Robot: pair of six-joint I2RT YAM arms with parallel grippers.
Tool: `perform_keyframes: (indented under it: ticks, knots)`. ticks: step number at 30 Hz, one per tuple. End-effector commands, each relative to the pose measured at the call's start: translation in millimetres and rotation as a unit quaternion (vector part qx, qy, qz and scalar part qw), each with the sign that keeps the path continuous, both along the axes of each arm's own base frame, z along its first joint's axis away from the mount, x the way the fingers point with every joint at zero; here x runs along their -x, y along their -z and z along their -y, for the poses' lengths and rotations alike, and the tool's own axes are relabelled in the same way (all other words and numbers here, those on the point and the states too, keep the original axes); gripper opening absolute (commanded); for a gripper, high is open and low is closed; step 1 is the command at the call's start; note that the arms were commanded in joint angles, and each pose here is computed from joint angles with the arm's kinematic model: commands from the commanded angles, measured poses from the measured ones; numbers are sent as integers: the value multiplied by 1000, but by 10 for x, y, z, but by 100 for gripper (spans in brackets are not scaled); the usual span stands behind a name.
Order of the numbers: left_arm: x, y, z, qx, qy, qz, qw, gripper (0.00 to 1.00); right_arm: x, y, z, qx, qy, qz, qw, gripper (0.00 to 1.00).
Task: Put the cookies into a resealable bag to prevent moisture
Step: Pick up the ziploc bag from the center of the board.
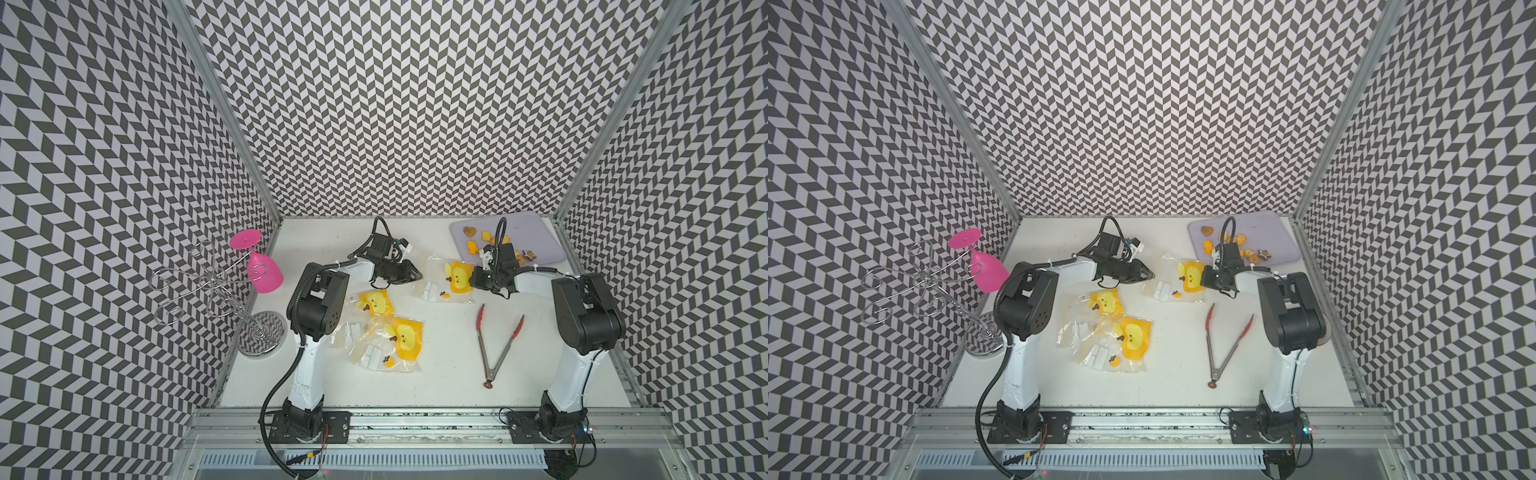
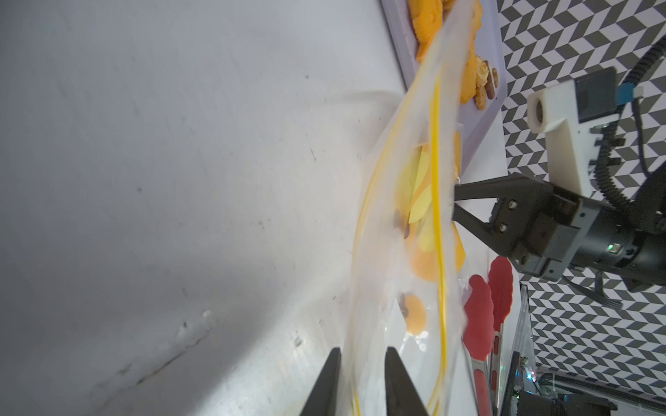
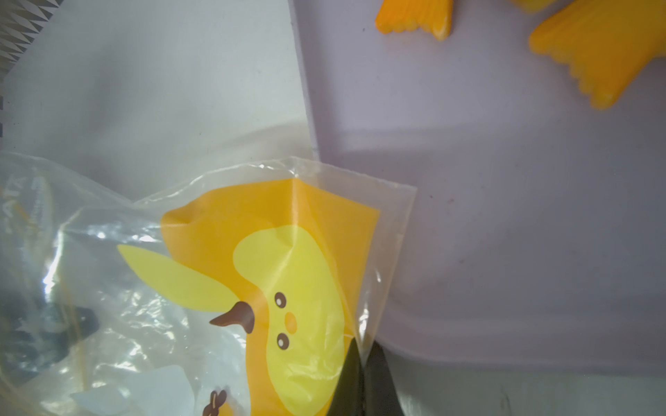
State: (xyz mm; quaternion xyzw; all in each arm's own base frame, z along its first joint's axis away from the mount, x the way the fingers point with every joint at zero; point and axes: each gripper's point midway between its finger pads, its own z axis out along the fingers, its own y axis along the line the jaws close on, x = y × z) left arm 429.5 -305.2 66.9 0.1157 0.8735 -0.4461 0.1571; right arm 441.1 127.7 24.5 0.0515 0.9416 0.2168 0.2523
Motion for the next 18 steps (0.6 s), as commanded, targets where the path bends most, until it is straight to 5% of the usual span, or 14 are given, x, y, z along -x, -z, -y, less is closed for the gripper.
perform_keyframes:
  ticks: [1, 18]
  knots:
    - [-24, -210, 54, 27, 3, 21, 999, 21, 224, 346, 106, 15, 11, -64, 998, 0]
    - [-72, -240, 92, 43, -3, 23, 999, 7, 234, 346, 107, 2, 2, -66, 998, 0]
